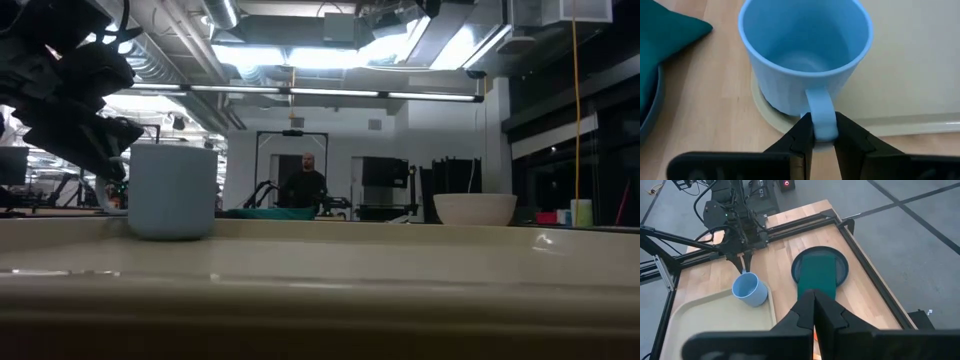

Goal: Set up tray
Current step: Put the blue mug on the top left of the light brown serving tray

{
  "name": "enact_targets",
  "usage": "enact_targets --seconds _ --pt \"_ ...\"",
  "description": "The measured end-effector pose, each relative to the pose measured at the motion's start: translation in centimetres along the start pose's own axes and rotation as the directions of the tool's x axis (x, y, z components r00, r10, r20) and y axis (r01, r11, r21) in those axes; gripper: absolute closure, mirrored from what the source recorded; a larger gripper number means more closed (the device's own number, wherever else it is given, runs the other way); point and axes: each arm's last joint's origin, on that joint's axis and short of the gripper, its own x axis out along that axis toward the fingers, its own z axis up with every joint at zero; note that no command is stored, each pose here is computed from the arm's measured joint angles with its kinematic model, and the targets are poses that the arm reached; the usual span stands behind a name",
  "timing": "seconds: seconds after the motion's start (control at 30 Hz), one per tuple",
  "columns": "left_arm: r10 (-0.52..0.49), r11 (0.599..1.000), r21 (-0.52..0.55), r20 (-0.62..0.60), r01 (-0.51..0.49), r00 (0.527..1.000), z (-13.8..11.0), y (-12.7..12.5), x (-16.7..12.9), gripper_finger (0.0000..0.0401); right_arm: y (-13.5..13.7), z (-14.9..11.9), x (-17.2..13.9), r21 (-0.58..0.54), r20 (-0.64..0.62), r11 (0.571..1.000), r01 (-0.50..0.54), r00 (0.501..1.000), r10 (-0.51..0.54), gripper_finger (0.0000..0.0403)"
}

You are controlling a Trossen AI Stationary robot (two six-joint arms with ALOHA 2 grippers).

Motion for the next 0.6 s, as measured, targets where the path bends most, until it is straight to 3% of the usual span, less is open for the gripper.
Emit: enact_targets --seconds 0.6 --pt "-0.015 1.000 -0.018 0.019 0.016 1.000 0.13 -0.06 0.22 0.0327 0.00 0.07 0.00 -0.005 0.007 1.000 0.000 1.000 0.000 0.0398"
